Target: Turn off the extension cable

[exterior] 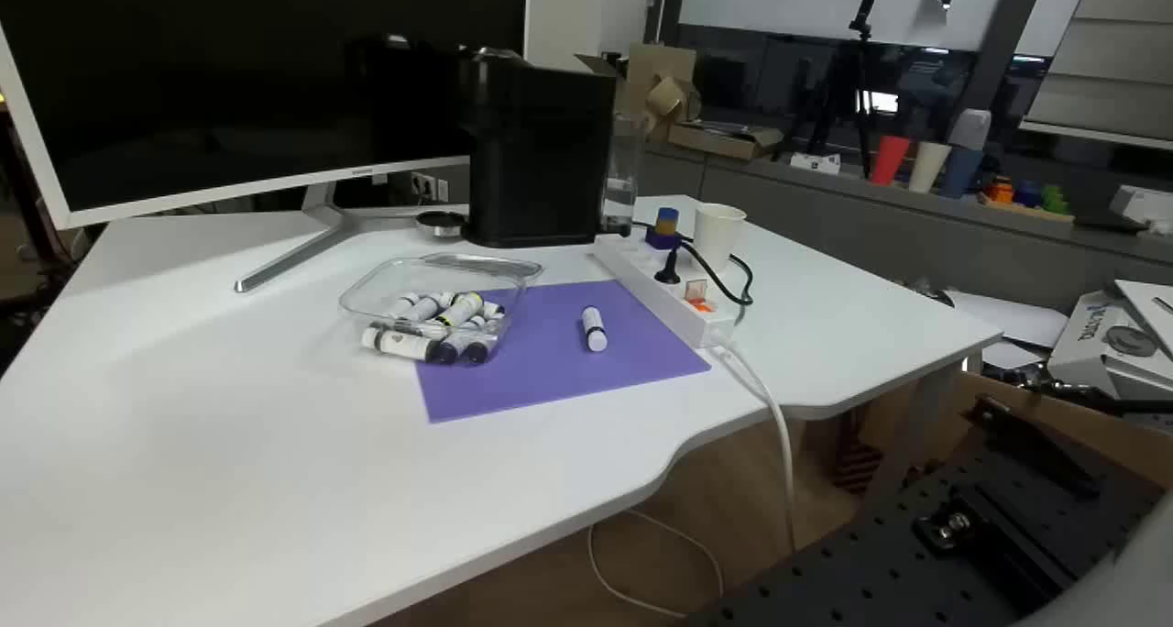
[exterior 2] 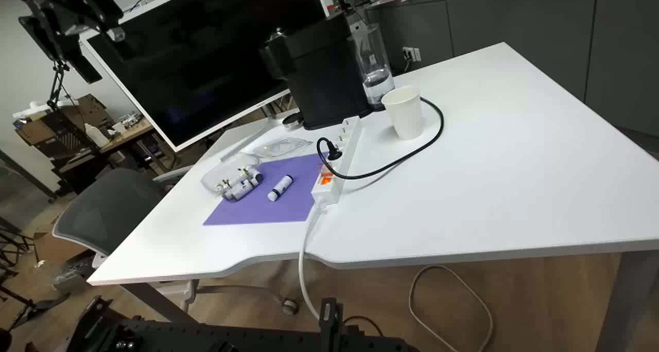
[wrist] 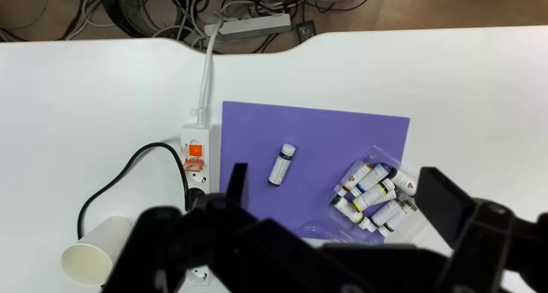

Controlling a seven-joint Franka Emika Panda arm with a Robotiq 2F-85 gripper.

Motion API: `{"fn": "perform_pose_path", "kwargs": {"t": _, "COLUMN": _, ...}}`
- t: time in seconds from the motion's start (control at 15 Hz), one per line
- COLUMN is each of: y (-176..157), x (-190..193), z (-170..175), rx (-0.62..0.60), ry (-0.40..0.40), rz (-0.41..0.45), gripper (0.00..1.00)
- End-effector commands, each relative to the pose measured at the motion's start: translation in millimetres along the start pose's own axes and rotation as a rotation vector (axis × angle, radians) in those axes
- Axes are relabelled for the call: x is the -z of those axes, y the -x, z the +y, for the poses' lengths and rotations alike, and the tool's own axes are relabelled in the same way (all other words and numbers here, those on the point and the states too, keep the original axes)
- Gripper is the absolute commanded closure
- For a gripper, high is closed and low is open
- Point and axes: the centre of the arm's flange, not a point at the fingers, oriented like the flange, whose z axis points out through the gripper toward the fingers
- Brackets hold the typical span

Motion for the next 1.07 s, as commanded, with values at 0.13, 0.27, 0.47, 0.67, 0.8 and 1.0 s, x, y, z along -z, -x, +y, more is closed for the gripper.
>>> {"fn": "perform_pose_path", "kwargs": {"t": 0.13, "y": 0, "x": 0, "z": 0, "rx": 0.000, "ry": 0.000, "rz": 0.000, "gripper": 0.00}}
{"fn": "perform_pose_path", "kwargs": {"t": 0.27, "y": 0, "x": 0, "z": 0, "rx": 0.000, "ry": 0.000, "rz": 0.000, "gripper": 0.00}}
{"fn": "perform_pose_path", "kwargs": {"t": 0.47, "y": 0, "x": 0, "z": 0, "rx": 0.000, "ry": 0.000, "rz": 0.000, "gripper": 0.00}}
{"fn": "perform_pose_path", "kwargs": {"t": 0.67, "y": 0, "x": 0, "z": 0, "rx": 0.000, "ry": 0.000, "rz": 0.000, "gripper": 0.00}}
{"fn": "perform_pose_path", "kwargs": {"t": 0.8, "y": -2, "x": -2, "z": 0, "rx": -0.015, "ry": 0.022, "rz": 0.028, "gripper": 0.00}}
{"fn": "perform_pose_path", "kwargs": {"t": 1.0, "y": -16, "x": -17, "z": 16, "rx": -0.034, "ry": 0.048, "rz": 0.088, "gripper": 0.00}}
